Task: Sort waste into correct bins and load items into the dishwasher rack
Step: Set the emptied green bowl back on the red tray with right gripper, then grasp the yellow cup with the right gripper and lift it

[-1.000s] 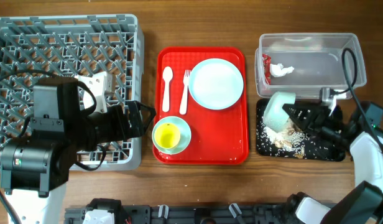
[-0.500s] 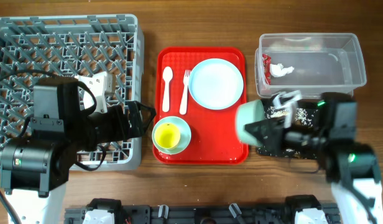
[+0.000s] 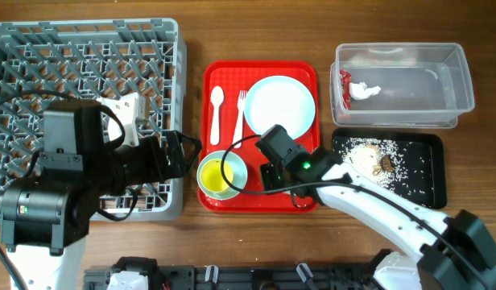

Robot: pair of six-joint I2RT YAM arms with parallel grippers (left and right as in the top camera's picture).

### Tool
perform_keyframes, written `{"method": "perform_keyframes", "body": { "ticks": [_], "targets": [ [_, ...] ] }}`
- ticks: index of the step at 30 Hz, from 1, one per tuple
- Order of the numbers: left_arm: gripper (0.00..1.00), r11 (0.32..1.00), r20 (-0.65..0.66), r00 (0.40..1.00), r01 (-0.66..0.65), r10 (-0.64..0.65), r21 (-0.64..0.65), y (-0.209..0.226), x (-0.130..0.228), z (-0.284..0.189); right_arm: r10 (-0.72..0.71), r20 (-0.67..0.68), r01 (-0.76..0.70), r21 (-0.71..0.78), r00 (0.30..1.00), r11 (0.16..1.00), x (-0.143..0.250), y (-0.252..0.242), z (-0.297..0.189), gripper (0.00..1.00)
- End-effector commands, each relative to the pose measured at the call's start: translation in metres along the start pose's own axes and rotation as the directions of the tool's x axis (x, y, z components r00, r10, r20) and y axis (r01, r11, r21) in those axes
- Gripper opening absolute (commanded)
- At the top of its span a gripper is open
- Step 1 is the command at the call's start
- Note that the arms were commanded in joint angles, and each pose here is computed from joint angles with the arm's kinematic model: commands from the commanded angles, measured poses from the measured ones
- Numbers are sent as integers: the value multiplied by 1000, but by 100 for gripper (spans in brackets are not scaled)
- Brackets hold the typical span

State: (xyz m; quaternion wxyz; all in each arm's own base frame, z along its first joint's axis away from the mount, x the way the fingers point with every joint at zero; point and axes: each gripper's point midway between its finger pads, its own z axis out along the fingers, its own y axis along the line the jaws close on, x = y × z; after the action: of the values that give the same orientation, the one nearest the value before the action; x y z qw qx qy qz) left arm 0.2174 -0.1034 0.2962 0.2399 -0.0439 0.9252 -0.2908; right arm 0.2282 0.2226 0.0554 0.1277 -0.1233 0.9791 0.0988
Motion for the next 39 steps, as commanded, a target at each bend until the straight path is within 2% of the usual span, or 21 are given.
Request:
{"method": "perform_keyframes", "body": {
  "ticks": [1, 7, 10, 11, 14, 18, 22, 24, 26, 28, 31, 35, 39],
  "targets": [
    [100, 1000, 13, 1000, -12, 12, 12, -5, -3, -4, -1, 63, 2, -15, 998, 1000, -13, 4, -11, 49],
    [100, 1000, 13, 1000, -12, 12, 12, -5, -3, -4, -45, 206, 108, -309, 978, 945, -28, 55, -86, 63],
    [100, 1000, 13, 1000, -12, 12, 12, -5, -3, -4, 74, 199, 30, -474, 977, 880, -31, 79, -116, 63],
    [100, 1000, 13, 1000, -12, 12, 12, -5, -3, -4, 112, 173, -10, -504, 979, 864, -31, 83, -118, 60],
    [100, 1000, 13, 1000, 7, -7, 15, -5, -2, -4, 145, 92, -83, -485, 985, 871, -31, 86, -90, 56],
    [100, 999, 12, 999, 29, -30, 13, -5, -2, -4, 125, -21, -122, -431, 992, 894, -28, 88, -24, 49],
    [100, 999, 0, 999, 36, -36, 8, -4, 1, -4, 116, -69, -135, -441, 991, 887, -27, 95, 6, 46],
    [100, 999, -3, 999, 37, -37, 6, -3, 1, -4, 119, -85, -144, -431, 989, 891, -25, 94, 15, 40],
    [100, 999, -7, 999, 40, -40, 4, -3, 2, -3, 121, -110, -156, -412, 987, 898, -20, 91, 24, 13],
    [100, 999, -16, 999, 42, -42, -3, -1, 5, -3, 119, -103, -152, -419, 988, 895, -21, 92, 21, 5],
    [100, 996, -24, 998, 56, -58, -66, 10, 9, -4, 123, -42, -128, -452, 992, 883, -36, 96, -3, 4],
    [100, 993, -30, 997, 64, -67, -101, 17, 12, -5, 234, 121, -172, -385, 965, 907, -73, 48, -71, 4],
    [100, 988, -7, 994, 111, -112, -112, 19, 6, -3, 168, 313, 47, -578, 935, 815, -96, 38, -164, 4]
  ]
}}
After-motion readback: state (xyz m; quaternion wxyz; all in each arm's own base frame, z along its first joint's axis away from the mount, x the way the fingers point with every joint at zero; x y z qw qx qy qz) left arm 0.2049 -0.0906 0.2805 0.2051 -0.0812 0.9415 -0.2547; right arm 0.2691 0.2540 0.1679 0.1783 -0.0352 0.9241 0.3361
